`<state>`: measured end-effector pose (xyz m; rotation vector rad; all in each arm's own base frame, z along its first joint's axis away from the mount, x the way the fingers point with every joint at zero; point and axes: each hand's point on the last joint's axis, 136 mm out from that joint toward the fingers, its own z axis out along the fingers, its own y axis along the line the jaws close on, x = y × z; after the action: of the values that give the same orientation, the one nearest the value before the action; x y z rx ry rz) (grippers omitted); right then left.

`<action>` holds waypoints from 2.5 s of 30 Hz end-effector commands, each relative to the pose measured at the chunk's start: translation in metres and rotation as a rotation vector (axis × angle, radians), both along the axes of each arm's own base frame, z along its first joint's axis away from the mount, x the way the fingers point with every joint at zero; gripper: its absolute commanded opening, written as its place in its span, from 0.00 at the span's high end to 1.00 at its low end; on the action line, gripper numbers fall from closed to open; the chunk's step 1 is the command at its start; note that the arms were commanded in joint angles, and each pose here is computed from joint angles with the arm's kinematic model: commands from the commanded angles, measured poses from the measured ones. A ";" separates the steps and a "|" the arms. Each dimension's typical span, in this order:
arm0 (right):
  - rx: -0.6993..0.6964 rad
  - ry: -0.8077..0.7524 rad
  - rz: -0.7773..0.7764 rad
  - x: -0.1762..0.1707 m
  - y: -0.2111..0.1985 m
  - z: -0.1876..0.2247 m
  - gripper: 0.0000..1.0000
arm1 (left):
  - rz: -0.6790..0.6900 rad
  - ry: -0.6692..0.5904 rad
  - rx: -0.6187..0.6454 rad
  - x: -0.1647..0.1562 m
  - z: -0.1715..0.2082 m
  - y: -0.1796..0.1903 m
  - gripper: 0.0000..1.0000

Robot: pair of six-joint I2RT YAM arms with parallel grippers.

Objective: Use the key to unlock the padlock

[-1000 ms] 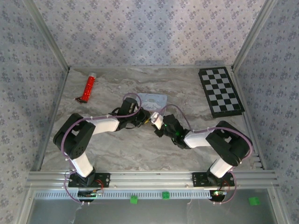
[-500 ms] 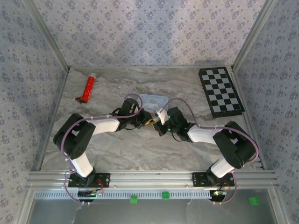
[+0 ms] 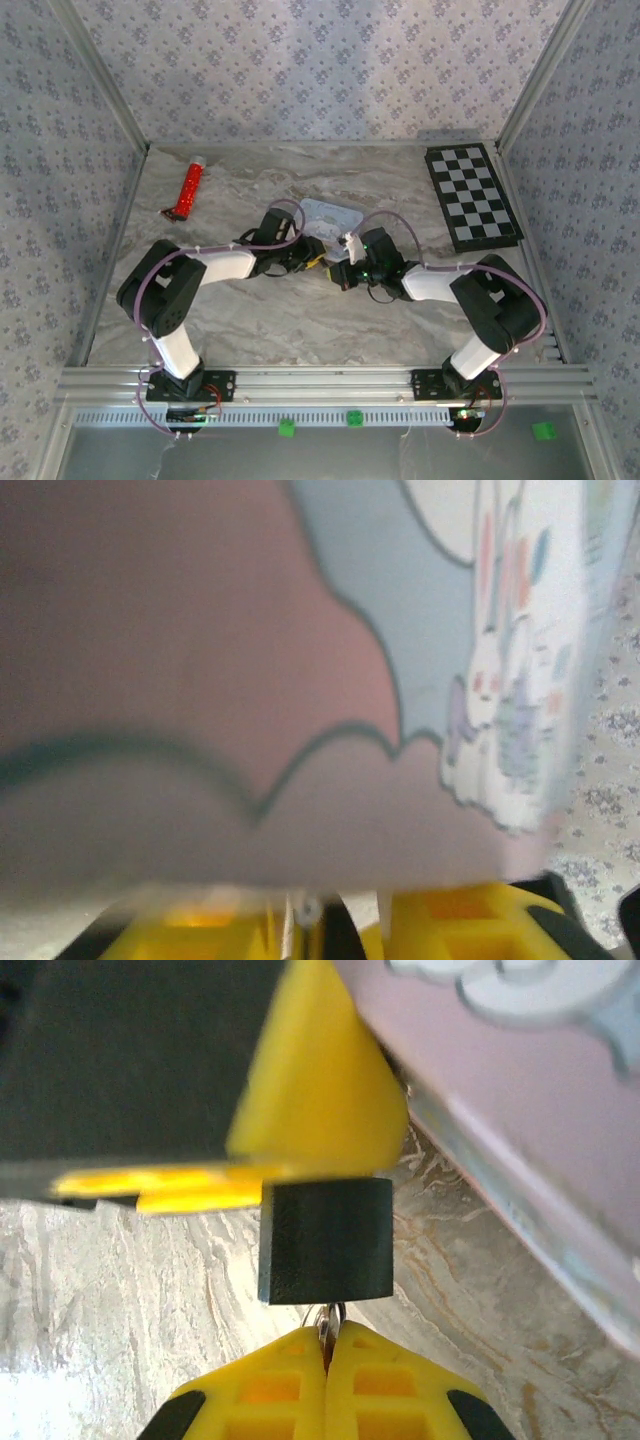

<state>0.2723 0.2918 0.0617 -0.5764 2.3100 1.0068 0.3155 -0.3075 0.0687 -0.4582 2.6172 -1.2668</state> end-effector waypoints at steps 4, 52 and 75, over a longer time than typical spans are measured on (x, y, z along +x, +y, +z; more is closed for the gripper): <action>0.041 0.070 0.032 -0.007 0.008 0.001 1.00 | 0.018 -0.030 0.038 0.017 0.007 0.013 0.62; 0.071 0.212 -0.269 0.052 -0.060 -0.011 1.00 | 0.002 -0.108 0.355 0.048 -0.008 0.023 0.36; 0.147 0.322 -0.355 0.029 -0.073 -0.014 0.82 | 0.120 -0.084 0.347 0.030 -0.018 0.018 0.37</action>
<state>0.3009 0.2194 0.0453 0.0612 2.4736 1.0890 0.3726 -0.2968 0.0792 -0.4533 2.5041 -0.8337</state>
